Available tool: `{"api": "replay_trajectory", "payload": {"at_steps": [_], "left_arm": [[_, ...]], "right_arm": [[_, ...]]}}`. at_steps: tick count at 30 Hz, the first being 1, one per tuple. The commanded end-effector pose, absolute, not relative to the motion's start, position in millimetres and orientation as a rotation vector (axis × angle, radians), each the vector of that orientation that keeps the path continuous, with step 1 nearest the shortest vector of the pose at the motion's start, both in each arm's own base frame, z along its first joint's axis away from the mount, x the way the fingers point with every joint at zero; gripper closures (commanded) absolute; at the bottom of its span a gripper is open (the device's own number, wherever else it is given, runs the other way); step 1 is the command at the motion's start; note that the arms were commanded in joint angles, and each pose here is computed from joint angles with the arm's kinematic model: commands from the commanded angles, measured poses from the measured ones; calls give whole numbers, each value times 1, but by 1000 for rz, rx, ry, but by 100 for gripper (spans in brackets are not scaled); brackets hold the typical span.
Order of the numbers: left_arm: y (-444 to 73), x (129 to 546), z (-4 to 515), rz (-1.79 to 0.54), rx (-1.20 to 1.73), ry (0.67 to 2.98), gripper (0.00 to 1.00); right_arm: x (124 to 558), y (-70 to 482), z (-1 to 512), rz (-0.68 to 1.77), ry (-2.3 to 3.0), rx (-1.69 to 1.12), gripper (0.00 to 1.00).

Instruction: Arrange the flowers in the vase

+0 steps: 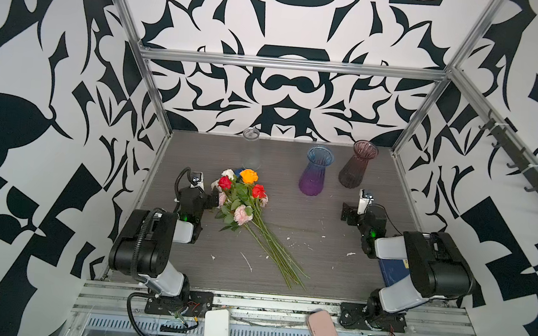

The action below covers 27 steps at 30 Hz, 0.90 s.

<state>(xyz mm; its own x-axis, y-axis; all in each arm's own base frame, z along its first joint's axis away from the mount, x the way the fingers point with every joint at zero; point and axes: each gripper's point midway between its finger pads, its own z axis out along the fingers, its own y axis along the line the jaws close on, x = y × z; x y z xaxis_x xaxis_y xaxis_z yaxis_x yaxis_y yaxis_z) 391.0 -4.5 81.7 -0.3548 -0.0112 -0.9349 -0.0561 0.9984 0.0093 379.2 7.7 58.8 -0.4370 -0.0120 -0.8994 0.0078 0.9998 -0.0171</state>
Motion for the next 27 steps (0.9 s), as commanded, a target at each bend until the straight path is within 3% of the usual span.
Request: {"api": "replay_trajectory", "payload": {"at_steps": [1,27], "left_arm": [[-5,392,89,37,-47,1902,1],[-5,392,89,37,-46,1902,1]], "right_arm": [[385,17,79,29,1949,-43,0],[383,22,79,44,1939,-75,0]]}}
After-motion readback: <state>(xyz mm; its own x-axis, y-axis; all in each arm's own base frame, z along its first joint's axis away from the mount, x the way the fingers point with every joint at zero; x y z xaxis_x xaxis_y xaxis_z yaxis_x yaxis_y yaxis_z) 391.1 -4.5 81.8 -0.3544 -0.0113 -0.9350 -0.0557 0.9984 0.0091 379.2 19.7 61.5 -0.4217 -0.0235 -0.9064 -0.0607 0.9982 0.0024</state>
